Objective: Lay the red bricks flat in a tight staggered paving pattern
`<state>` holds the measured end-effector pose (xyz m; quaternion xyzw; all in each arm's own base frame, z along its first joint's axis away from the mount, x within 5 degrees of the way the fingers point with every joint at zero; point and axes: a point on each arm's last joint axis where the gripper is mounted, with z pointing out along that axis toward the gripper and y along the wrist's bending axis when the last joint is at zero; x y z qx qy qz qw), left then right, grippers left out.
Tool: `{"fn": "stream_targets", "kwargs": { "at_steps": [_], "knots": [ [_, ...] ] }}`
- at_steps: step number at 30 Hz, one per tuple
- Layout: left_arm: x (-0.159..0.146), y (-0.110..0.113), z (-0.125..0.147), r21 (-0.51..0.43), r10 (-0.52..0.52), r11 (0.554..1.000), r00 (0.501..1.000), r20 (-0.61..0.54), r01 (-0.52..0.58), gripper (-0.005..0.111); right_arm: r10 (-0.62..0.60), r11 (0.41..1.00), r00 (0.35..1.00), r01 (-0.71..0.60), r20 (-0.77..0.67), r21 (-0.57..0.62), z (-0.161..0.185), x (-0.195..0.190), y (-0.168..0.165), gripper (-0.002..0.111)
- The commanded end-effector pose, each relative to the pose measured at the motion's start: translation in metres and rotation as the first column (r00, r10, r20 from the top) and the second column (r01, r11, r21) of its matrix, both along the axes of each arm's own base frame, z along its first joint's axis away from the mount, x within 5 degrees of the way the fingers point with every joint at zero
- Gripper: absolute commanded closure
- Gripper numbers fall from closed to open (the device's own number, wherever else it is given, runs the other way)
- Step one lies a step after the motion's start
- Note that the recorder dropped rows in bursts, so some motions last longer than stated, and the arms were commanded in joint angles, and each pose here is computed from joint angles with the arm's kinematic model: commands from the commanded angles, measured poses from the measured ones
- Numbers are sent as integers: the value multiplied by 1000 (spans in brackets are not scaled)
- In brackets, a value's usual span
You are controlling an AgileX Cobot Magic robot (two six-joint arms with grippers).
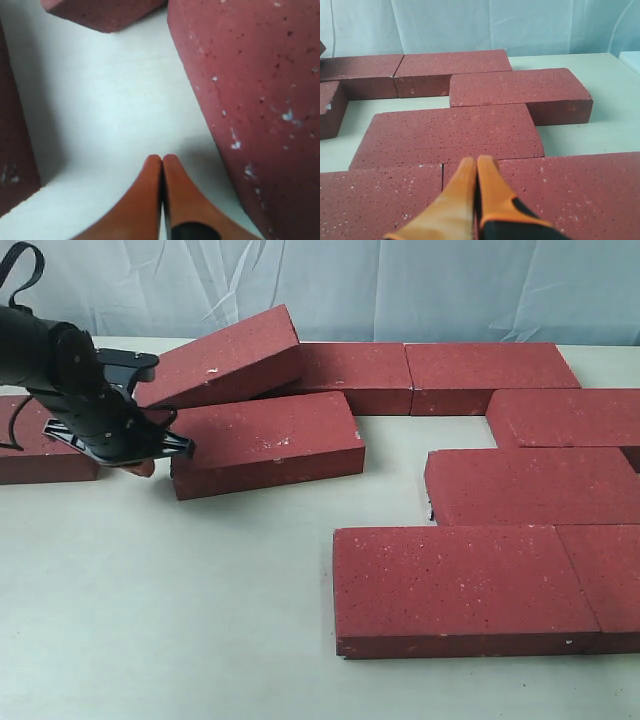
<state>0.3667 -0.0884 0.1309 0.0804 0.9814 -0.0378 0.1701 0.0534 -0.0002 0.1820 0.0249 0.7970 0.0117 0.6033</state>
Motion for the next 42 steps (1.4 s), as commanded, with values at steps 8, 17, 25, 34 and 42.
{"fn": "stream_targets", "kwargs": {
  "at_steps": [8, 17, 25, 34, 42],
  "knots": [
    [7, -10, -8, -143, 86, 986, 995, 39, -80, 107, 6, 1000, 1000, -5, 11, -9, 0, 0, 0, 109],
    [11, -29, -2, -261, 11, 965, 993, 118, 20, 107, 6, 1000, 1000, -5, 11, -9, 0, 0, 0, 109],
    [10, -65, 5, -213, -32, 973, 960, 279, 94, 107, 6, 1000, 1000, -5, 11, -9, 0, 0, 0, 109],
    [13, -80, 15, -207, -44, 971, 937, 347, 123, 107, 6, 1000, 1000, -5, 11, -9, 0, 0, 0, 109],
    [16, -84, 30, -195, -96, 964, 923, 373, 179, 107, 6, 1000, 1000, -5, 11, -9, 0, 0, 0, 109]
  ]
}}
